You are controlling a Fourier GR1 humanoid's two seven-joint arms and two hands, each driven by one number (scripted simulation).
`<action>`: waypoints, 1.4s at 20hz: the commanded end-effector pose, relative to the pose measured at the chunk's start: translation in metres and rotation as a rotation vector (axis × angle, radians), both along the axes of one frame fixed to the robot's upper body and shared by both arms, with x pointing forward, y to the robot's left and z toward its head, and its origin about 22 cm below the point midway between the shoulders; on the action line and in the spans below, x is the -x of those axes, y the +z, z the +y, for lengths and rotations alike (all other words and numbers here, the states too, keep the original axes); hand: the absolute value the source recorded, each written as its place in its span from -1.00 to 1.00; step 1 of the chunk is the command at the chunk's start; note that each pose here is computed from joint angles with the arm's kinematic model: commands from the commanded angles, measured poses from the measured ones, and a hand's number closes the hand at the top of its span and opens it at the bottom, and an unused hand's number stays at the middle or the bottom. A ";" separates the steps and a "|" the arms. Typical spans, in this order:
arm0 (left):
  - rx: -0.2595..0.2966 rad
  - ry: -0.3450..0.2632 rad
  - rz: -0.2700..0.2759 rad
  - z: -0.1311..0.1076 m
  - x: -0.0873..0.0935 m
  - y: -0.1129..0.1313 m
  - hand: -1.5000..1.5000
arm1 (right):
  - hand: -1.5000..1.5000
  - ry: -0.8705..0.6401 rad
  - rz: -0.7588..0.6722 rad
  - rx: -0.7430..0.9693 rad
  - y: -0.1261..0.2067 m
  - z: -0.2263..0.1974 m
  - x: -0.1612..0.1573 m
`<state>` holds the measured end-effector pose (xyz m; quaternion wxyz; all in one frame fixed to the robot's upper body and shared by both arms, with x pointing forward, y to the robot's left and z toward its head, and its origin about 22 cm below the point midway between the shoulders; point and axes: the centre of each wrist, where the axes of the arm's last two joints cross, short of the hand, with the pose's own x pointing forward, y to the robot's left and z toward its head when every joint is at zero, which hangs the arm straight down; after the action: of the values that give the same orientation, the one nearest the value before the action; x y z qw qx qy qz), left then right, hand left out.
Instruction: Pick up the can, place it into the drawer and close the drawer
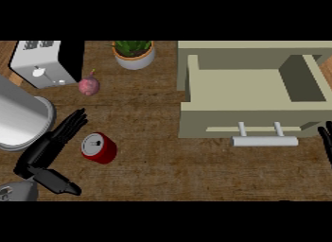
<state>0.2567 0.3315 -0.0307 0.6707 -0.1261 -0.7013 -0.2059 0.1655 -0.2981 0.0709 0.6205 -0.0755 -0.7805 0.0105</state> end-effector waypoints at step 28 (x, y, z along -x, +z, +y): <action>0.000 0.021 0.072 0.007 -0.018 -0.070 -1.00 | -1.00 -0.013 -0.005 -0.001 0.029 0.008 0.007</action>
<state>0.2750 0.3329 -0.0951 0.7034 -0.1105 -0.6751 -0.1932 0.1630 -0.2974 0.0857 0.6168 -0.0768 -0.7834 0.0049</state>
